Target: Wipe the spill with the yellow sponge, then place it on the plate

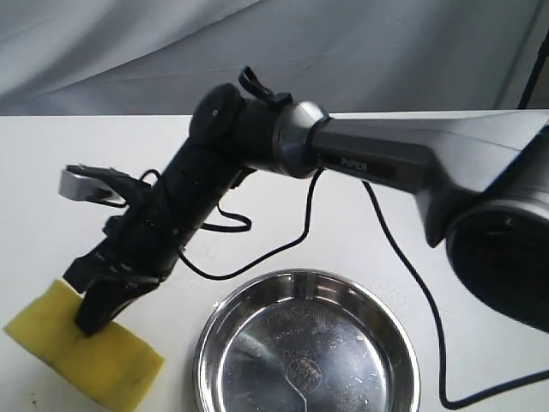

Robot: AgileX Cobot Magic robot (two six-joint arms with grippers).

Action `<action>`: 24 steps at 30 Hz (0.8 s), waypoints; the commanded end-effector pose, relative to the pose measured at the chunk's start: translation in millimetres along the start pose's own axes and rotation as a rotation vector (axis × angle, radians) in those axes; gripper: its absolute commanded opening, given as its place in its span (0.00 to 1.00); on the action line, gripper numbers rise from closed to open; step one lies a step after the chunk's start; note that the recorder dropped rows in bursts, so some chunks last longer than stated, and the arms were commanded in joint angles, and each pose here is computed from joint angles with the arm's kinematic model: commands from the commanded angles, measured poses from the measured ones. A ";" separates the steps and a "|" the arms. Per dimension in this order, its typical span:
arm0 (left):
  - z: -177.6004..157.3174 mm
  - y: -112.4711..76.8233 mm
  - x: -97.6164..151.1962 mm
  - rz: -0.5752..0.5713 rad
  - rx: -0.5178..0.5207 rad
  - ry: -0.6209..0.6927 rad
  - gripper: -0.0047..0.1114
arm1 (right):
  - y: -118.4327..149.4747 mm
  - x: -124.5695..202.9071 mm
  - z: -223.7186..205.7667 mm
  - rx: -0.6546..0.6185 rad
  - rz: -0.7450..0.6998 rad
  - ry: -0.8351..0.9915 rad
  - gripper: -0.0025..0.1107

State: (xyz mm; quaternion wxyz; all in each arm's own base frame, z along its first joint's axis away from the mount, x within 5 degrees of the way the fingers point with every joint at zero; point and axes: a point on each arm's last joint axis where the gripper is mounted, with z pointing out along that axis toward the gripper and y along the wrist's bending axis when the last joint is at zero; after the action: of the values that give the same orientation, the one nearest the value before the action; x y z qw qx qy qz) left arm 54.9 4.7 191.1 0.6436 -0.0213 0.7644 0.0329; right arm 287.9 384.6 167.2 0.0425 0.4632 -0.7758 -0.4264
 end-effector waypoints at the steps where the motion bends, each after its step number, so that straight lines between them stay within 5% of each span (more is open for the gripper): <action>1: 0.2 0.1 1.3 -0.002 -0.002 0.001 0.04 | -39.7 9.8 7.3 -0.013 0.164 0.003 0.02; 9: 0.2 0.1 1.3 -0.002 -0.002 0.001 0.04 | -80.2 22.9 -13.6 0.092 0.221 0.032 0.04; 17: 0.2 0.1 1.3 -0.002 -0.002 0.001 0.04 | -100.7 29.5 -22.1 0.283 0.177 0.073 0.29; 24: 0.2 0.1 1.3 -0.002 -0.002 0.001 0.04 | -96.9 20.3 -40.8 0.331 0.157 -0.014 0.37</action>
State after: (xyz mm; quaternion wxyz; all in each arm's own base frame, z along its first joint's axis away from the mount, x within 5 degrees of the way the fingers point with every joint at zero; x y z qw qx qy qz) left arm 54.9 4.7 190.9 0.6429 -0.0213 0.7649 0.0329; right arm 352.9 329.5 105.7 0.0255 0.4020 -0.8653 -0.2985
